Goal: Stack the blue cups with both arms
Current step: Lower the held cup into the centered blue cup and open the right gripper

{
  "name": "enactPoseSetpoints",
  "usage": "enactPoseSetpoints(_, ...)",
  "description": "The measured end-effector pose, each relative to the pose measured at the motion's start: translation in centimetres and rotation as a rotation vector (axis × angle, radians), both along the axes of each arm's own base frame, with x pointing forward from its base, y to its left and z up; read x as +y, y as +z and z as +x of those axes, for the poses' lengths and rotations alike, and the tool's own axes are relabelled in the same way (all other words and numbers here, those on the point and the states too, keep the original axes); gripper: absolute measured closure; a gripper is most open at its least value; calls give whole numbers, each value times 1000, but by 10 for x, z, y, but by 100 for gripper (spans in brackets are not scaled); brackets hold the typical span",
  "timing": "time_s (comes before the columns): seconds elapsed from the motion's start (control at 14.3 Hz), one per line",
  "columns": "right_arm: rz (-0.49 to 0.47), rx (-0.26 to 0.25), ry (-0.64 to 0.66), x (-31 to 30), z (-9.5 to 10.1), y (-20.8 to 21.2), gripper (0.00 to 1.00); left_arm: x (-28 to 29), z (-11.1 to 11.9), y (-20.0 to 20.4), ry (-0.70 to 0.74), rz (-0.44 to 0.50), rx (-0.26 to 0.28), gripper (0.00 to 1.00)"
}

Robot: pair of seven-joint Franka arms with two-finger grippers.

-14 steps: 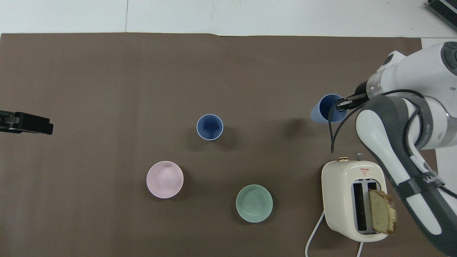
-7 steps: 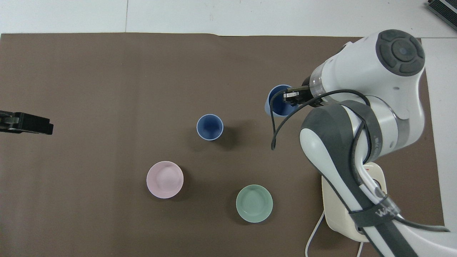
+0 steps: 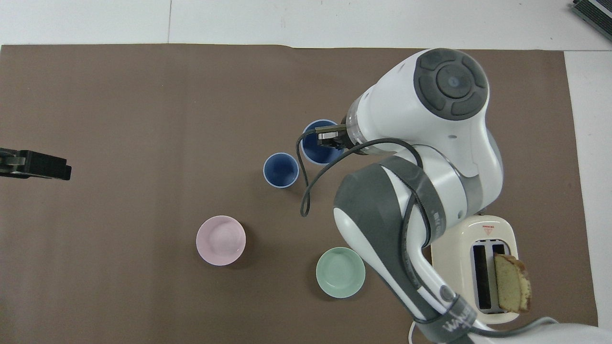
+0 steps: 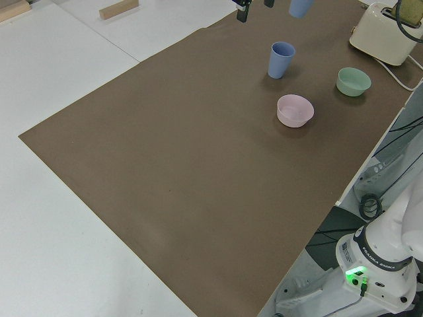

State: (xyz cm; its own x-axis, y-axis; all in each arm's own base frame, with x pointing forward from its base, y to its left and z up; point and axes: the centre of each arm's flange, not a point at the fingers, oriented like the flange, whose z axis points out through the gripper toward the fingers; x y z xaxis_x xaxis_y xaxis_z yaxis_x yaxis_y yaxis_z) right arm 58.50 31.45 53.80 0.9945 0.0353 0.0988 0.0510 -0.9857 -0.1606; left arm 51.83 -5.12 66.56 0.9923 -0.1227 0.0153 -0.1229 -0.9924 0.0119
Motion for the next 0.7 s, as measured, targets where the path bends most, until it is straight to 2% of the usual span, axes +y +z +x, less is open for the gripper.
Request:
enactPoseSetpoints(0.28, 17, 8, 13, 25, -12, 0, 95, 0, 0, 0, 0, 0, 0, 0)
enactPoseSetpoints(0.7, 30, 20, 23, 44, 2, -45, 95, 0, 0, 0, 0, 0, 0, 0)
